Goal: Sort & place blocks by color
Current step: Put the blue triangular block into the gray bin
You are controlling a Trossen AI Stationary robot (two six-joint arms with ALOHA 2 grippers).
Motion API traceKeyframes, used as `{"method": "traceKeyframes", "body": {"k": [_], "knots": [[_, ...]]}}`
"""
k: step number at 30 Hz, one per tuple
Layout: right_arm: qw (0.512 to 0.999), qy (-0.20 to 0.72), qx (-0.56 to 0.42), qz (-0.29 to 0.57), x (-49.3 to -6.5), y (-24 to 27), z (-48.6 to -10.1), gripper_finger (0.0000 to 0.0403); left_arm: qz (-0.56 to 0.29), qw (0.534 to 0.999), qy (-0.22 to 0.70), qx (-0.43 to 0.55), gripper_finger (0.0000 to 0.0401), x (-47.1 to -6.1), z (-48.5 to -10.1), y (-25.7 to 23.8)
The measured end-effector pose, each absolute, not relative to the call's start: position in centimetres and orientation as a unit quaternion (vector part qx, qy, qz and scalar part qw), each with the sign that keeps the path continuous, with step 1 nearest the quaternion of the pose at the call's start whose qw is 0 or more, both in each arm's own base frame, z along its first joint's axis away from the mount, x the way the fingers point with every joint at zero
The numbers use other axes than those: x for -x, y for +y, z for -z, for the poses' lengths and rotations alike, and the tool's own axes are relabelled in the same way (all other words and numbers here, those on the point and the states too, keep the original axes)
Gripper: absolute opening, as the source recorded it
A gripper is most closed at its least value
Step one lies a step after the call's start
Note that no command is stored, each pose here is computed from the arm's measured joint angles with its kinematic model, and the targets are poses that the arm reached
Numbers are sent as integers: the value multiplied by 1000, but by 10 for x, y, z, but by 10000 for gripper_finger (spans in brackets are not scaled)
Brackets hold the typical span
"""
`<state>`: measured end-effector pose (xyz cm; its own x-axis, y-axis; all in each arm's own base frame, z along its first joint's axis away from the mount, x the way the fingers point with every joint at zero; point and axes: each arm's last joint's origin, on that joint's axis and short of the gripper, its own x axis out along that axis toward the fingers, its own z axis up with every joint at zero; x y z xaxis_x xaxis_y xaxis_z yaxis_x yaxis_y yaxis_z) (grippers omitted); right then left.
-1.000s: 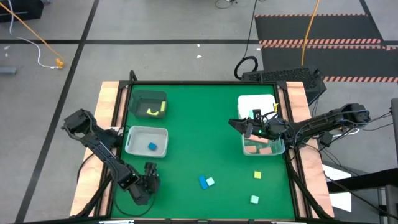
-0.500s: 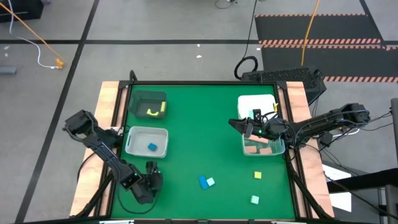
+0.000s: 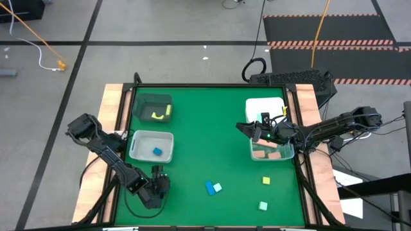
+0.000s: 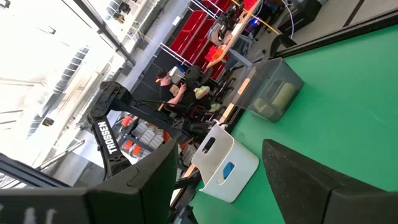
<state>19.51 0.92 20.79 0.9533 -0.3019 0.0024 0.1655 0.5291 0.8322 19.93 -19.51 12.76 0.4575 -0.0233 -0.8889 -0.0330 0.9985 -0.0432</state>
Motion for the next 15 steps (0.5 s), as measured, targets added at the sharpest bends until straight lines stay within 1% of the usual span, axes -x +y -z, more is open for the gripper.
{"method": "traceKeyframes", "body": {"k": [2, 4, 7, 10, 15], "knots": [[871, -73, -466, 134, -195, 9, -208, 224, -5, 853, 521, 31, 157, -199, -128, -195], [871, -73, -466, 134, -195, 9, -208, 224, -8, 853, 521, 34, 138, -199, -128, -195], [871, -73, -466, 134, -195, 9, -208, 224, -6, 853, 521, 43, 133, -200, -128, -196], [871, -73, -466, 134, -195, 9, -208, 224, 5, 850, 523, 62, 153, -201, -129, -198], [871, -73, -466, 134, -195, 9, -208, 224, 25, 848, 525, 73, 217, -204, -133, -203]]}}
